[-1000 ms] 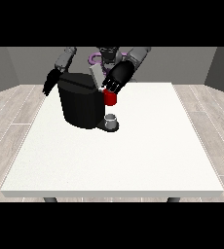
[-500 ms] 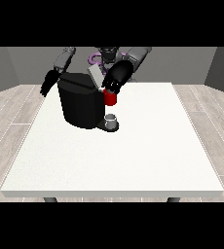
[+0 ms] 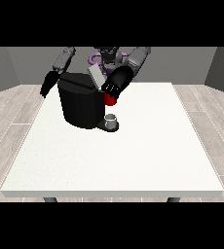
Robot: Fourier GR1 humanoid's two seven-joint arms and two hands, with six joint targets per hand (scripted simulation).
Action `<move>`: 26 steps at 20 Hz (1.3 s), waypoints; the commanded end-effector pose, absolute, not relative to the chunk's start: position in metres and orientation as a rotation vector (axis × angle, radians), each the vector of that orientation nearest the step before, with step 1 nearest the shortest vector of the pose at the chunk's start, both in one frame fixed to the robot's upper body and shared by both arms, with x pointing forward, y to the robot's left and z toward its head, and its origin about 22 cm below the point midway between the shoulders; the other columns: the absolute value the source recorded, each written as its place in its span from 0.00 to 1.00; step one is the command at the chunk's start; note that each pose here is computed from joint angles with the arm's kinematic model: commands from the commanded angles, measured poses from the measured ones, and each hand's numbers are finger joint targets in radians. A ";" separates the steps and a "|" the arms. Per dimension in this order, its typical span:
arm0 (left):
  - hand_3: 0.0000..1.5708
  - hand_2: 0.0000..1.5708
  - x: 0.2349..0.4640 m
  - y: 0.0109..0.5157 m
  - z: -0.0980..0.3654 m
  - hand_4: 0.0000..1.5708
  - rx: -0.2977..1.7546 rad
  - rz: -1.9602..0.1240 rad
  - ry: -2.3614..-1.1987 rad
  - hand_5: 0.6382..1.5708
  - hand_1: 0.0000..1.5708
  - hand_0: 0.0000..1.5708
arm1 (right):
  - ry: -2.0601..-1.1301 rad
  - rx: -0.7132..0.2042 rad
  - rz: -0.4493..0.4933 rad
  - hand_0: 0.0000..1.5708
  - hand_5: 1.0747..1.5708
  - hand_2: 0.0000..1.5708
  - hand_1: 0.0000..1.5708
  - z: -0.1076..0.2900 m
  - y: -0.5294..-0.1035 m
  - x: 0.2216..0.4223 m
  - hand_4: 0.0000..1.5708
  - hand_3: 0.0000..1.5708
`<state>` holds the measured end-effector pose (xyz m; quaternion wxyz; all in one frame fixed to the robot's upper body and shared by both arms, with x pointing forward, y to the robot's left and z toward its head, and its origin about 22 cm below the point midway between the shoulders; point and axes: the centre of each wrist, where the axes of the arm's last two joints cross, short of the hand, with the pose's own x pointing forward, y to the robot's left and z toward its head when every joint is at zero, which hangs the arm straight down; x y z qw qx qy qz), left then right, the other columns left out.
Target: Insert the coffee pod into the coffee machine and close the lid
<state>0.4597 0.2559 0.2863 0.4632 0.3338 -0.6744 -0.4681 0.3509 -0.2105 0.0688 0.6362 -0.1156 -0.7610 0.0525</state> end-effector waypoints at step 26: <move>0.29 0.35 0.452 0.277 0.324 0.00 1.029 -1.187 -1.774 1.00 0.00 0.00 | -1.778 -0.300 0.116 0.00 1.00 0.00 0.00 0.072 -0.203 0.356 0.10 0.00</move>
